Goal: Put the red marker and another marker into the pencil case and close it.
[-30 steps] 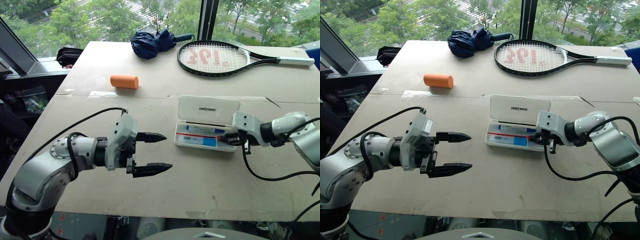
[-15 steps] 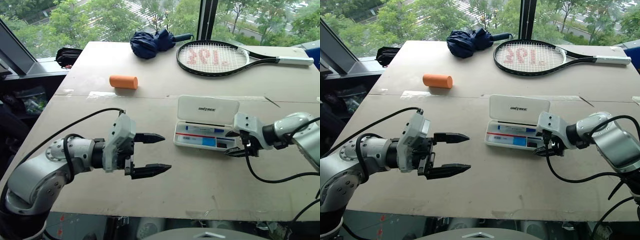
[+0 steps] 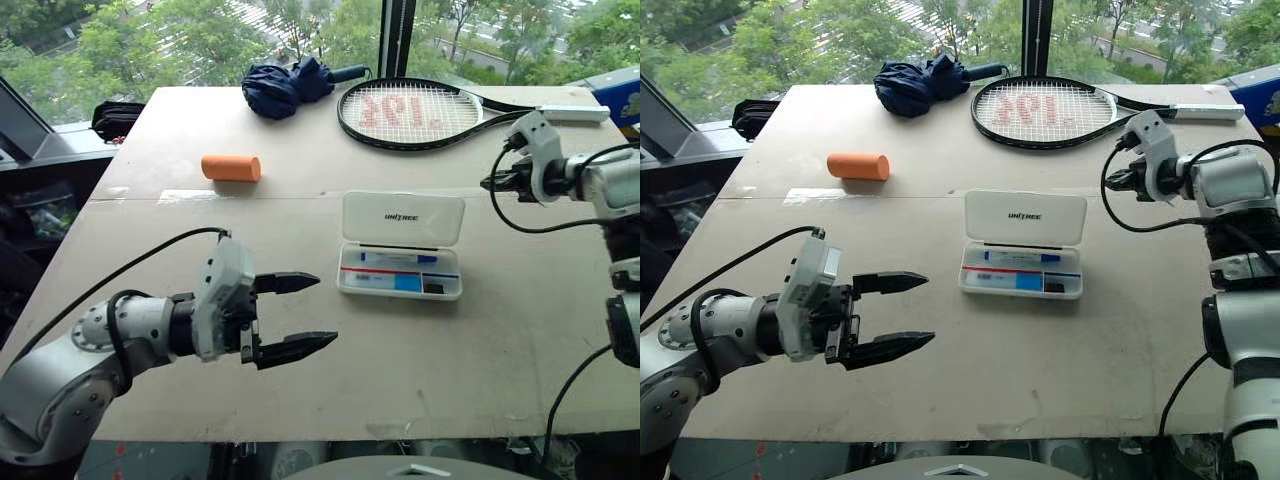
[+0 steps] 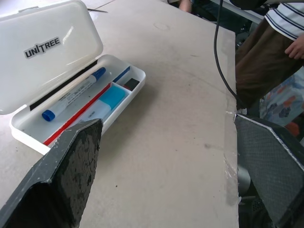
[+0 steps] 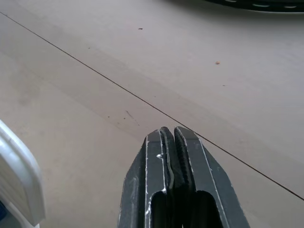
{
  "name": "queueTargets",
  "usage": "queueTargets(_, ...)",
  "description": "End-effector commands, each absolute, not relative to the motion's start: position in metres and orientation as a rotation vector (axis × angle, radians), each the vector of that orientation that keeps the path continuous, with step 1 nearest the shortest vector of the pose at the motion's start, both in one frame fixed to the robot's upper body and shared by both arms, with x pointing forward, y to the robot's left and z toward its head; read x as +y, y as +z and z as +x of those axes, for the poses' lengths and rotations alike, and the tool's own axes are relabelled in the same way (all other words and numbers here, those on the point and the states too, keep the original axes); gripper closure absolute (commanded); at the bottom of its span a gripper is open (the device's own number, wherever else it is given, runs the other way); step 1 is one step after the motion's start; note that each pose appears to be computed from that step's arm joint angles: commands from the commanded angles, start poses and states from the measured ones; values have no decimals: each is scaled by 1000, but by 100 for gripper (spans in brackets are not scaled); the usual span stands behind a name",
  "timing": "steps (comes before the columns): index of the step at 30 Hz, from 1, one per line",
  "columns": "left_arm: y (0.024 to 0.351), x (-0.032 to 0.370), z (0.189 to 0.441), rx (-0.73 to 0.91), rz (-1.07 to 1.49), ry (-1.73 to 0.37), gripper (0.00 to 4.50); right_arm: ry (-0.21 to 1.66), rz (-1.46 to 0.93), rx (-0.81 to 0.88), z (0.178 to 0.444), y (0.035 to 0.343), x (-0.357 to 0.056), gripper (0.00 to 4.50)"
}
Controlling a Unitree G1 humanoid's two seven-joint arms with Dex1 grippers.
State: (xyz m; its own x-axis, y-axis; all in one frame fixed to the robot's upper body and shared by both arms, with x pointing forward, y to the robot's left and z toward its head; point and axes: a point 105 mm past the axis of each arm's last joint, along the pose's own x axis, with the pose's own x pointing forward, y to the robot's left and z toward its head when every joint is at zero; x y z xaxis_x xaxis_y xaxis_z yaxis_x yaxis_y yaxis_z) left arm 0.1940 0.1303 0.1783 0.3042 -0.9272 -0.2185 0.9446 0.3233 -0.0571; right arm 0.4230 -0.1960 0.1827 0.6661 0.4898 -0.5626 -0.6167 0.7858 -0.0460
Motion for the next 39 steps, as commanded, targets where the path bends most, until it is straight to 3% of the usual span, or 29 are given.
queueTargets(1, 186, 128, 187, 182, 110, -1240, 0, 805, -233, 565, 425, 187, -170, 445)
queueTargets(5, 186, 130, 184, 181, 110, -1207, 0, 1023, -228, 610, 410, 187, -153, 445)
queueTargets(8, 185, 133, 180, 192, 101, -1181, 0, 1259, -224, 604, 380, 211, -143, 445)
queueTargets(12, 182, 132, 178, 199, 87, -1175, 0, 1382, -270, 632, 348, 212, -131, 445)
queueTargets(14, 180, 132, 178, 201, 83, -1174, 0, 1413, -294, 670, 332, 197, -124, 445)
queueTargets(17, 179, 132, 180, 202, 82, -1177, 0, 1371, -358, 726, 318, 148, -115, 445)
queueTargets(22, 177, 134, 182, 210, 89, -1182, 0, 1227, -561, 739, 309, 89, -128, 445)
queueTargets(24, 176, 135, 182, 213, 92, -1185, 0, 1200, -565, 680, 308, 90, -131, 445)
queueTargets(27, 172, 140, 186, 220, 95, -1167, 0, 1291, -349, 141, 291, 154, -110, 445)
queueTargets(28, 170, 142, 187, 222, 107, -1158, 0, 1265, -320, 89, 284, 164, -119, 445)
queueTargets(31, 162, 155, 190, 233, 117, -1103, 0, 1133, -452, 131, 260, 147, -162, 367)
queueTargets(35, 150, 177, 184, 263, 130, -1050, 0, 979, -435, 130, 232, 143, -202, 163)
queueTargets(36, 145, 185, 180, 292, 126, -1039, 0, 918, -420, 127, 220, 144, -217, 141)
queueTargets(37, 140, 192, 175, 318, 129, -1034, 0, 849, -409, 129, 209, 144, -232, 67)
queueTargets(39, 135, 205, 169, 348, 125, -1011, 0, 761, -432, 154, 184, 143, -254, 15)
